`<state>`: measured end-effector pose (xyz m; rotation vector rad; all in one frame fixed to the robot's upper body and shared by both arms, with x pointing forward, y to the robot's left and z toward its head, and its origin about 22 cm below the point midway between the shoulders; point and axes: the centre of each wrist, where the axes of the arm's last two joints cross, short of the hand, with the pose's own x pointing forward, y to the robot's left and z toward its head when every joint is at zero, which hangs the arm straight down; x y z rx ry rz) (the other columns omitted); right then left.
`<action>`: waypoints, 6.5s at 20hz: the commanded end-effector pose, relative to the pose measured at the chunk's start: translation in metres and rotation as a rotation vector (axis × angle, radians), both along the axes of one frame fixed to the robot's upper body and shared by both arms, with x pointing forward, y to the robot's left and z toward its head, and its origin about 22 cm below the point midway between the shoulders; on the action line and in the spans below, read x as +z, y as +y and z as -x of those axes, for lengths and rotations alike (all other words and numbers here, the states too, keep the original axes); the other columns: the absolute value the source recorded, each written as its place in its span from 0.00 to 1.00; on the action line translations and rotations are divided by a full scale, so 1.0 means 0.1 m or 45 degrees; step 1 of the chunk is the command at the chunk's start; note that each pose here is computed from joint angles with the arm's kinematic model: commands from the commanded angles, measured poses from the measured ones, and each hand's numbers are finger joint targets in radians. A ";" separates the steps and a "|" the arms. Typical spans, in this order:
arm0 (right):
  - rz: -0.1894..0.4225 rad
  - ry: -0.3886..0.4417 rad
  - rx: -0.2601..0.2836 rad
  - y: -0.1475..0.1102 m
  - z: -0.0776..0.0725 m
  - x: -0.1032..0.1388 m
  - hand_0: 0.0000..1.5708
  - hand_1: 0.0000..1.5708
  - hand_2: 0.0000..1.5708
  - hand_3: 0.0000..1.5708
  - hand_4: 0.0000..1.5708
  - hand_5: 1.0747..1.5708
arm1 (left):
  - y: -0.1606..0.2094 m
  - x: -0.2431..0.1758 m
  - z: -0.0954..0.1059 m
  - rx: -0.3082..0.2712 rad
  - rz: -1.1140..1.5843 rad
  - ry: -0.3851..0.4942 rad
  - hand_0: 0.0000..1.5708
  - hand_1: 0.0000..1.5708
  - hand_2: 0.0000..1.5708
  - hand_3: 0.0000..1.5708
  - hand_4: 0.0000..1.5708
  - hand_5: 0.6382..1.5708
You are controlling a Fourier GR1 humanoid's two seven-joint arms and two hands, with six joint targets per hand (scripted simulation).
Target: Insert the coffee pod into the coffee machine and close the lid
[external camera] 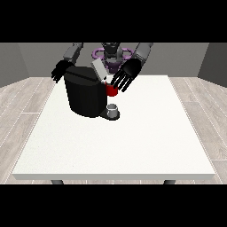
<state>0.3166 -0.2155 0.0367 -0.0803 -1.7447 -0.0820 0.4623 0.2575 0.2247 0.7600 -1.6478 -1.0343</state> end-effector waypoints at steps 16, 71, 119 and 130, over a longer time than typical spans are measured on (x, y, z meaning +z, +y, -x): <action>-0.020 0.090 -0.116 -0.33 0.00 -0.37 0.00 0.00 0.00 0.00 0.26 1.00 | -0.29 -0.11 0.03 -0.094 -0.064 0.059 0.00 0.00 0.00 0.00 0.00 1.00; 0.130 0.133 0.218 -0.40 -0.28 0.25 0.00 0.00 0.00 0.00 0.00 1.00 | -0.14 -2.19 1.50 -0.014 1.389 0.454 0.00 0.00 0.00 0.00 0.00 1.00; 0.438 -0.084 0.443 0.60 -0.99 0.99 0.00 0.00 0.00 0.00 0.09 1.00 | 0.10 -2.05 1.52 -0.053 1.335 0.234 0.00 0.00 0.00 0.00 0.08 1.00; 0.292 -0.120 0.656 0.96 -0.61 0.45 0.00 0.00 0.00 0.00 0.16 1.00 | -0.03 -2.41 1.76 -0.011 1.409 0.236 0.00 0.00 0.00 0.00 0.12 1.00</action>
